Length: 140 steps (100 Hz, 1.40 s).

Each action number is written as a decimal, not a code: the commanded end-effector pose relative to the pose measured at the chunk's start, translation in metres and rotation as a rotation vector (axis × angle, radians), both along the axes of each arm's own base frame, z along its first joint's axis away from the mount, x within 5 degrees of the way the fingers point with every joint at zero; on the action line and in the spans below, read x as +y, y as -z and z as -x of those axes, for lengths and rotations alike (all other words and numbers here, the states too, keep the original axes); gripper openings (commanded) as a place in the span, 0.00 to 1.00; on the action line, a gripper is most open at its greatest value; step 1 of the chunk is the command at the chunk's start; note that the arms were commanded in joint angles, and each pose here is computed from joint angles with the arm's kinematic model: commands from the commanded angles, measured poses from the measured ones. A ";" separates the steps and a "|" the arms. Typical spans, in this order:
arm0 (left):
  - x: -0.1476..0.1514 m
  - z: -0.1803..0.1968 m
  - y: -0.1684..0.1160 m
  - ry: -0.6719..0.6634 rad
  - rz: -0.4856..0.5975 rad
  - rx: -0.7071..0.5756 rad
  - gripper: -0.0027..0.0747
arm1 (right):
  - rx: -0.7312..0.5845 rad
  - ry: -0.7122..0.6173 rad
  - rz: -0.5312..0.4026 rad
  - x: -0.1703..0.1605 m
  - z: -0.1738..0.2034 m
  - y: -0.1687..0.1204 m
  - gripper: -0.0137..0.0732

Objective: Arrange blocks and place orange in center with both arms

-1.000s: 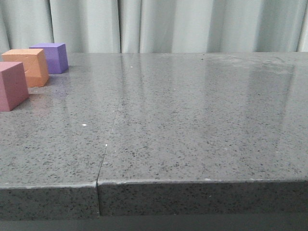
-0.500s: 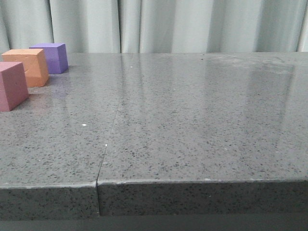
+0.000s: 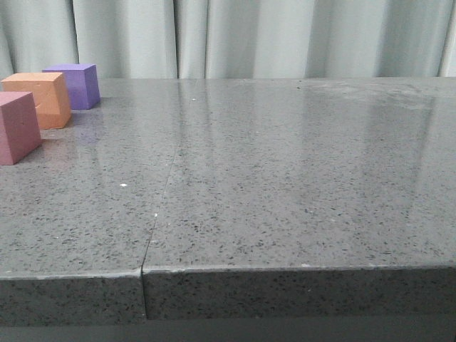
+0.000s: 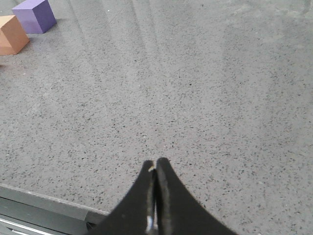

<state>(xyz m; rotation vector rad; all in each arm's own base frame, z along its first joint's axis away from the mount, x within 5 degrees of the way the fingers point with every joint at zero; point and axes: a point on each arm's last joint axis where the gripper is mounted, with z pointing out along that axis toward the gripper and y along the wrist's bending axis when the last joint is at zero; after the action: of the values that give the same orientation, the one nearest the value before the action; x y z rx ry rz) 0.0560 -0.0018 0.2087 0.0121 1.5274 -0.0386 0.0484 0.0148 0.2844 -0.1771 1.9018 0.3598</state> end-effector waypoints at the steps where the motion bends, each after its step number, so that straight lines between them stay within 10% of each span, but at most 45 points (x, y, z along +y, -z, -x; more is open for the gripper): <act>1: 0.000 0.001 0.004 0.000 0.002 -0.074 0.01 | -0.105 0.020 -0.011 0.000 -0.003 -0.011 0.08; 55: 0.000 0.001 0.004 0.000 0.002 -0.074 0.01 | -0.482 0.356 -0.017 -0.015 -0.010 0.047 0.08; 140: 0.000 0.001 0.004 0.000 0.002 -0.074 0.01 | -0.481 0.374 -0.026 -0.016 -0.005 0.069 0.08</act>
<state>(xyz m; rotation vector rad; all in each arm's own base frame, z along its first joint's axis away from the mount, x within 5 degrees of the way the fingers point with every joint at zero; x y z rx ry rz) 0.0560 -0.0018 0.2091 0.0130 1.5235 -0.0377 0.0568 -0.0012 0.2009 0.1162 1.5336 0.0864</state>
